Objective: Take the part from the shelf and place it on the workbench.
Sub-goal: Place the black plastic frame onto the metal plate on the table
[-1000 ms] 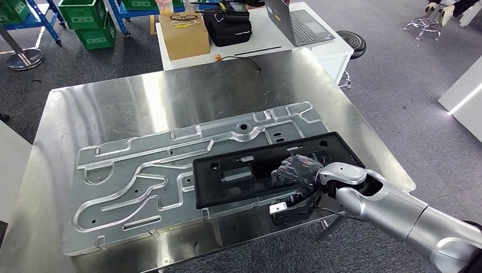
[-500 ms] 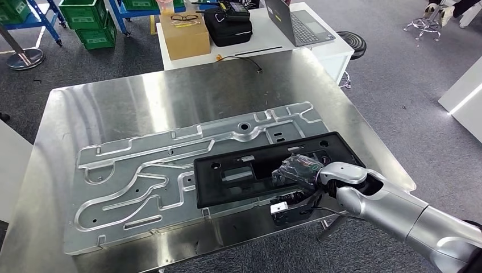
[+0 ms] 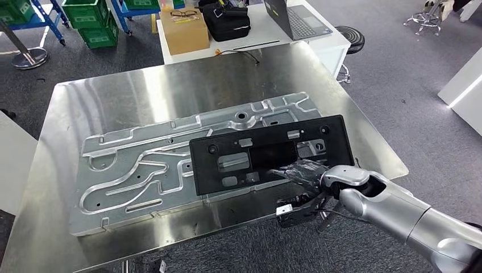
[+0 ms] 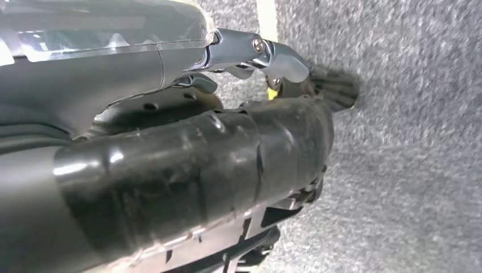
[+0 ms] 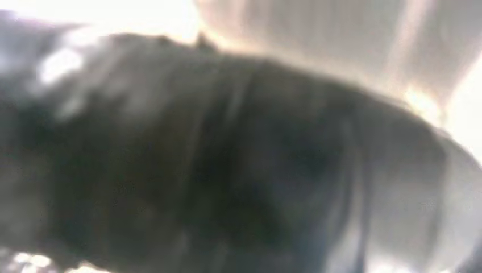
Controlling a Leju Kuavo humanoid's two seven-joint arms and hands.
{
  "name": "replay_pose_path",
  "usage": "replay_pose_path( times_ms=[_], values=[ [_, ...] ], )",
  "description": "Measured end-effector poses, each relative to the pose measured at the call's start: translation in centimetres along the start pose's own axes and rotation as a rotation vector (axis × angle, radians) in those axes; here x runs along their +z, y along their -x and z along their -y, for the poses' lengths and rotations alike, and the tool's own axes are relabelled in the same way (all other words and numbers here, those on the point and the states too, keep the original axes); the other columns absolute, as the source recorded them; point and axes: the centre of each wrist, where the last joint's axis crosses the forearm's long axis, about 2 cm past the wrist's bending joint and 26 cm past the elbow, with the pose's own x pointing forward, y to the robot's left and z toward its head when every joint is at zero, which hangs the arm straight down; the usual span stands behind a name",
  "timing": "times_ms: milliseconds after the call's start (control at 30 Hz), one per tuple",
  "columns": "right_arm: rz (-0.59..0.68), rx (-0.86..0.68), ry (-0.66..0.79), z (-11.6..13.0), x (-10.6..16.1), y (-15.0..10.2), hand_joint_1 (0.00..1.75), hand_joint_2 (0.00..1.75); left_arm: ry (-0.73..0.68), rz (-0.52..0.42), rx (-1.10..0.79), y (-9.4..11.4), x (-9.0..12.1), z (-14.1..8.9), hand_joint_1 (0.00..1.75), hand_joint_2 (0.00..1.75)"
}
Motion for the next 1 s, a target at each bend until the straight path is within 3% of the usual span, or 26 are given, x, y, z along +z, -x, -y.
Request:
replay_pose_path(
  times_ms=[1000],
  values=[
    [0.01,-0.036,-0.051,-1.8,-0.2,-0.4,0.0,0.0,-0.009,0.0,0.001,0.1,0.1,0.0,0.0,0.0]
  ],
)
